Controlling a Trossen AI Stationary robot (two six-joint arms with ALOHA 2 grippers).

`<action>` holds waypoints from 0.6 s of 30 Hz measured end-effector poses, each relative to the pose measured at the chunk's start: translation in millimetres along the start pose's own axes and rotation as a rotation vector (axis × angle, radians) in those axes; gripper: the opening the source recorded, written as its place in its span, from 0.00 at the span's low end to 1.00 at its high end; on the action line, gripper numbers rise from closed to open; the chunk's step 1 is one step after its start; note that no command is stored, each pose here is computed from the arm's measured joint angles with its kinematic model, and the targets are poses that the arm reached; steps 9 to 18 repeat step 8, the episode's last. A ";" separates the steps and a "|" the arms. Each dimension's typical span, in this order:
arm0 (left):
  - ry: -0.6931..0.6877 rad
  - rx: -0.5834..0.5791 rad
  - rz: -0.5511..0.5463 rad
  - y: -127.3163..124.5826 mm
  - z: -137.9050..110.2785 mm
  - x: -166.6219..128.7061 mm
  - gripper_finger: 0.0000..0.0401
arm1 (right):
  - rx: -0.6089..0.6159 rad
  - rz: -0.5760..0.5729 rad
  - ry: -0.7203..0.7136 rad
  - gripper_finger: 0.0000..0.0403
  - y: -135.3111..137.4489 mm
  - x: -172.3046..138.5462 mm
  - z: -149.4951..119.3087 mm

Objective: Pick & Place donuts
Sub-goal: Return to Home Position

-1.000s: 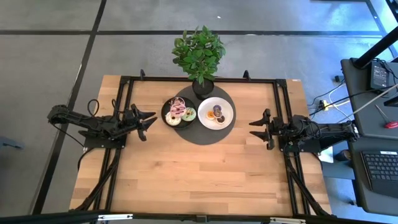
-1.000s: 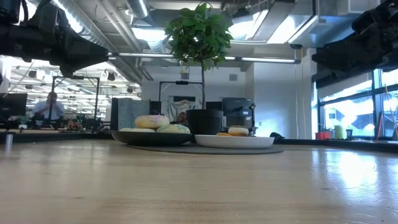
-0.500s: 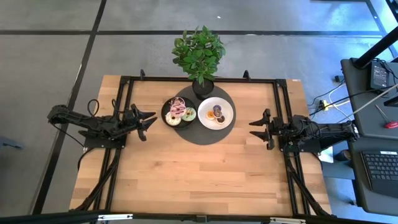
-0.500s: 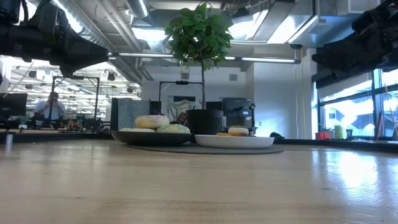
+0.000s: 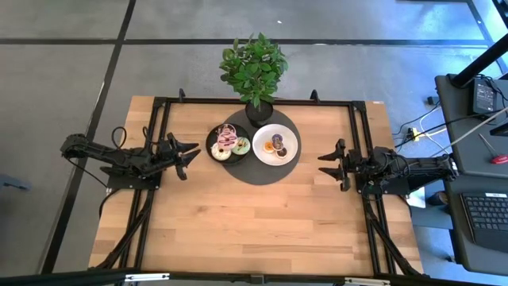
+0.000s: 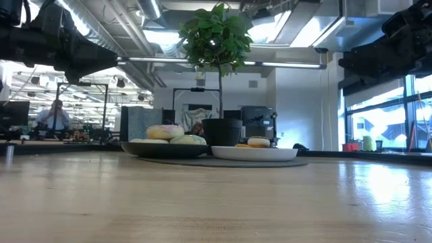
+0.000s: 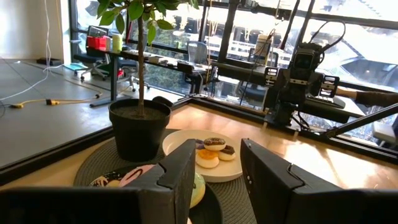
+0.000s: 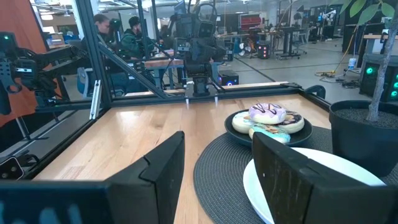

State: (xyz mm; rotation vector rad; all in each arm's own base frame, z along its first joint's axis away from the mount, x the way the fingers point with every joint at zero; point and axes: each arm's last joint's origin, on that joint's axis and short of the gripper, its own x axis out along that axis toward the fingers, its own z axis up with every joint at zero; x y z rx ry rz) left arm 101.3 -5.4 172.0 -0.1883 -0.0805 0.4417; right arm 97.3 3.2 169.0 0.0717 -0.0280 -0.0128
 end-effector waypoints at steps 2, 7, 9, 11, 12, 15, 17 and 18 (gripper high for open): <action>0.000 0.000 0.000 0.0 0.0 0.0 0.31 | 0.000 0.000 0.000 0.47 0.0 0.0 0.0; 0.000 0.000 0.000 0.0 0.0 0.0 0.30 | 0.000 0.000 0.000 0.47 0.0 0.0 0.0; 0.000 0.000 0.000 0.0 0.0 0.0 0.30 | 0.000 0.000 0.000 0.47 0.0 0.0 0.0; 0.000 0.000 0.000 0.0 0.0 0.0 0.30 | 0.000 0.000 0.000 0.47 0.0 0.0 0.0; 0.000 0.000 0.000 0.0 0.0 0.0 0.30 | 0.000 0.000 0.000 0.47 0.0 0.0 0.0; 0.000 0.000 0.000 0.0 0.0 0.0 0.30 | 0.000 0.000 0.000 0.47 0.0 0.0 0.0; 0.000 0.000 0.000 0.0 0.0 0.0 0.30 | 0.000 0.000 0.000 0.47 0.0 0.0 0.0; 0.000 0.000 0.000 0.0 0.0 0.0 0.30 | 0.000 0.000 0.000 0.47 0.0 0.0 0.0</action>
